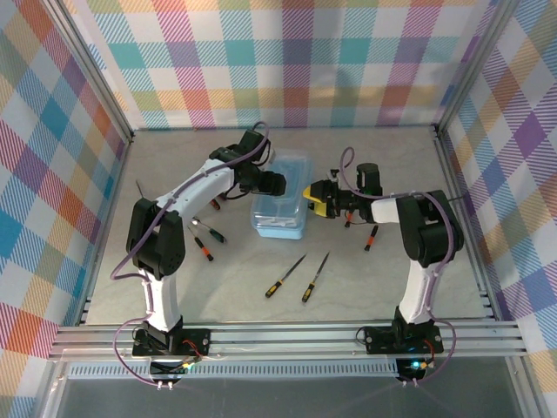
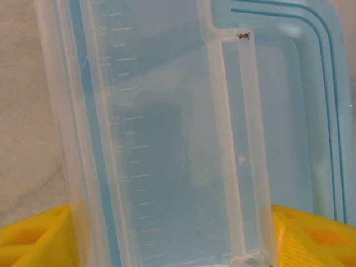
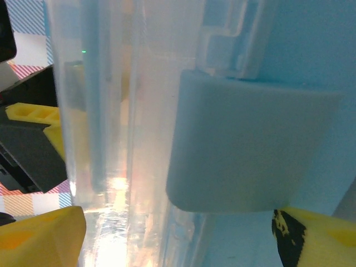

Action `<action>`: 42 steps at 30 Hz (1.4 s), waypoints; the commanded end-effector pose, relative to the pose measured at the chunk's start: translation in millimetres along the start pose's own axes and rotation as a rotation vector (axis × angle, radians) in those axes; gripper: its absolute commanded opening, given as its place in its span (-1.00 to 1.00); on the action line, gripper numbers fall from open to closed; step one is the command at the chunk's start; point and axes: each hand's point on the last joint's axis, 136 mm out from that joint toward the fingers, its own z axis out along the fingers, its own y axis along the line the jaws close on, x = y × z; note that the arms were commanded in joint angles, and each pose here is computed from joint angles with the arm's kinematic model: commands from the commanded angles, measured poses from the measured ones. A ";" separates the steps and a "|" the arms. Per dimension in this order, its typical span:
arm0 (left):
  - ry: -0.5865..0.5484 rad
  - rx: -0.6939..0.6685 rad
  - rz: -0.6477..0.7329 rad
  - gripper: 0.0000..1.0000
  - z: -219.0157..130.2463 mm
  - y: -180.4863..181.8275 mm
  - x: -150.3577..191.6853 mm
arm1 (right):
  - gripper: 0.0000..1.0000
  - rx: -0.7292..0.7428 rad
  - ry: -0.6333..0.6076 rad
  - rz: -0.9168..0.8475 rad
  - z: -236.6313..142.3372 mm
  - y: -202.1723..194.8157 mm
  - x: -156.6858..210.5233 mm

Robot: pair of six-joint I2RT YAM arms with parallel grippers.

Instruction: Pack the tool kit

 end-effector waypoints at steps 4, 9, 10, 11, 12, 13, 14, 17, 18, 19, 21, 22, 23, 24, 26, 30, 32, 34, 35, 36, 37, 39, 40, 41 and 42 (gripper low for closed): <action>0.206 0.004 0.037 0.02 27.2 11.2 53.7 | 0.74 -0.075 0.005 -0.052 6.6 3.2 -21.6; 0.232 -0.028 0.060 0.00 28.4 17.0 57.0 | 0.72 -0.074 0.018 -0.052 10.2 -1.8 -29.1; 0.235 -0.033 0.063 0.00 28.8 17.7 57.0 | 0.71 -0.081 0.022 -0.053 10.2 -0.6 -30.8; 0.240 -0.042 0.063 0.00 28.9 18.9 57.5 | 0.70 -0.088 0.015 -0.062 9.1 1.5 -33.4; 0.245 -0.049 0.065 -0.01 30.0 19.8 58.3 | 0.69 -0.098 0.009 -0.072 7.9 4.6 -35.3; 0.249 -0.058 0.065 -0.02 30.0 20.9 58.9 | 0.69 -0.109 0.010 -0.074 6.8 7.7 -35.8; 0.255 -0.075 0.064 -0.02 30.2 22.8 59.9 | 0.68 -0.123 0.009 -0.083 6.3 11.7 -36.1; 0.262 -0.099 0.071 -0.02 32.9 23.8 63.2 | 0.65 -0.146 0.008 -0.094 4.4 18.9 -35.7; 0.269 -0.122 0.067 -0.03 33.8 26.3 64.6 | 0.65 -0.150 0.004 -0.100 3.8 21.1 -35.5; 0.274 -0.137 0.065 -0.03 34.6 27.9 65.8 | 0.64 -0.156 0.003 -0.101 3.4 22.6 -35.7; 0.285 -0.152 0.057 -0.03 38.4 30.1 69.8 | 0.63 -0.188 -0.002 -0.115 1.9 30.6 -35.9; 0.288 -0.157 0.052 -0.03 40.8 31.1 72.0 | 0.63 -0.201 -0.006 -0.117 1.0 33.7 -37.1; 0.292 -0.163 0.044 -0.03 43.6 32.8 74.3 | 0.61 -0.221 -0.009 -0.126 0.2 39.6 -37.4; 0.297 -0.168 0.038 -0.04 46.3 34.6 77.1 | 0.60 -0.238 -0.013 -0.128 -1.3 43.8 -38.4; 0.307 -0.187 0.025 -0.06 51.8 39.2 82.4 | 0.56 -0.265 -0.030 -0.132 -4.6 52.6 -40.2; 0.351 -0.280 0.026 -0.09 60.1 59.0 94.9 | 0.54 -0.286 -0.045 -0.213 -12.6 79.5 -38.9; 0.376 -0.313 0.026 -0.10 63.1 66.7 101.4 | 0.54 -0.299 -0.044 -0.275 -18.3 100.1 -35.1; 0.396 -0.336 0.023 -0.13 66.4 72.0 107.3 | 0.54 -0.311 -0.045 -0.319 -23.4 117.2 -32.9; 0.403 -0.350 0.021 -0.15 67.7 75.1 109.4 | 0.54 -0.316 -0.048 -0.343 -25.6 124.9 -31.9; 0.408 -0.357 0.020 -0.16 69.2 76.5 111.4 | 0.53 -0.320 -0.049 -0.351 -26.8 129.6 -31.8; 0.414 -0.365 0.017 -0.17 70.7 78.9 113.8 | 0.52 -0.324 -0.053 -0.365 -28.4 134.9 -31.5; 0.420 -0.387 0.013 -0.17 73.2 83.6 117.3 | 0.50 -0.331 -0.069 -0.389 -32.7 146.5 -30.9; 0.426 -0.393 0.014 -0.17 74.1 85.2 119.4 | 0.50 -0.336 -0.078 -0.409 -34.0 152.3 -29.8; 0.432 -0.405 0.015 -0.17 74.5 87.6 121.5 | 0.50 -0.340 -0.084 -0.432 -35.8 158.4 -28.3; 0.441 -0.418 0.017 -0.18 75.9 90.7 124.6 | 0.50 -0.342 -0.085 -0.430 -36.5 160.8 -28.9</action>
